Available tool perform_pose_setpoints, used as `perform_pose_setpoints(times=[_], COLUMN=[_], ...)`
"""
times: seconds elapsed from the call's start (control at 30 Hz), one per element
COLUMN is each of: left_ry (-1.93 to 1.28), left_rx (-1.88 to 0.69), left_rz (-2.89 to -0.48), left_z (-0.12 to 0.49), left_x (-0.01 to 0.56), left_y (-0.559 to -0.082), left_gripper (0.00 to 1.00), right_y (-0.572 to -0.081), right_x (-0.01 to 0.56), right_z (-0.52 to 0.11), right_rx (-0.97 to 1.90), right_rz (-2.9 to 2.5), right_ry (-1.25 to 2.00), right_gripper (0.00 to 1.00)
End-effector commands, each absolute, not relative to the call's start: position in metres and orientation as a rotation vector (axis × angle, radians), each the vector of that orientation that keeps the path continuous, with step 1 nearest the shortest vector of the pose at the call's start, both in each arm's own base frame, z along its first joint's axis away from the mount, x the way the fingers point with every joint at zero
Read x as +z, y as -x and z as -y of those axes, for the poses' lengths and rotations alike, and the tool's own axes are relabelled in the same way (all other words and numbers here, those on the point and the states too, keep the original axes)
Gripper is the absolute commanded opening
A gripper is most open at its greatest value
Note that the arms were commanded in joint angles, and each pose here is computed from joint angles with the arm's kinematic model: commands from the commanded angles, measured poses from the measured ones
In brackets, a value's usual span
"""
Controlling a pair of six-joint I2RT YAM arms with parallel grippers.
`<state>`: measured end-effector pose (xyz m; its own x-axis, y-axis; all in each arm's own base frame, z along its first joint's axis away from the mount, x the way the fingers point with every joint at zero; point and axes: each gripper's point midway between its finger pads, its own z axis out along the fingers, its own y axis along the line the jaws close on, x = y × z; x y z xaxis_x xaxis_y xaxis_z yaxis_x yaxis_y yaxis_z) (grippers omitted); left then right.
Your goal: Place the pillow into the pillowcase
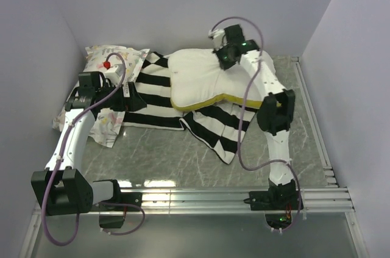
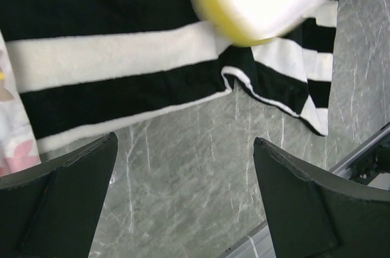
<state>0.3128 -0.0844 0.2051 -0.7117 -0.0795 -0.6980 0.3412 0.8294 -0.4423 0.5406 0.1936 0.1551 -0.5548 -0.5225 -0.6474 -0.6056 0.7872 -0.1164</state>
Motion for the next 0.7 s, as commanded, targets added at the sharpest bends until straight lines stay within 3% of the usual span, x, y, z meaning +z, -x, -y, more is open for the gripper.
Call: perform_pose_setpoints(times=[0.0, 0.13, 0.27, 0.53, 0.67], left_ry=[-0.270, -0.284, -0.330, -0.334, -0.329], left_rx=[-0.661, -0.635, -0.596, -0.538, -0.572], left_rz=[-2.139, -2.117, -2.091, -2.099, -2.105], left_z=[0.081, 0.078, 0.076, 0.067, 0.070], left_x=[0.242, 0.251, 0.253, 0.250, 0.244], left_y=[-0.329, -0.341, -0.352, -0.380, -0.382], left_gripper=[0.99, 0.99, 0.99, 0.99, 0.99], right_y=[-0.531, -0.492, -0.457, -0.379, -0.339], right_x=[0.315, 0.371, 0.384, 0.282, 0.219], right_z=[-0.109, -0.062, -0.038, -0.027, -0.036], right_rx=[0.011, -0.040, -0.126, -0.127, -0.082], right_rz=[-2.071, -2.006, -2.000, -2.264, -2.361], right_ry=[0.489, 0.354, 0.310, 0.230, 0.373], right_gripper=[0.00, 0.00, 0.00, 0.00, 0.00])
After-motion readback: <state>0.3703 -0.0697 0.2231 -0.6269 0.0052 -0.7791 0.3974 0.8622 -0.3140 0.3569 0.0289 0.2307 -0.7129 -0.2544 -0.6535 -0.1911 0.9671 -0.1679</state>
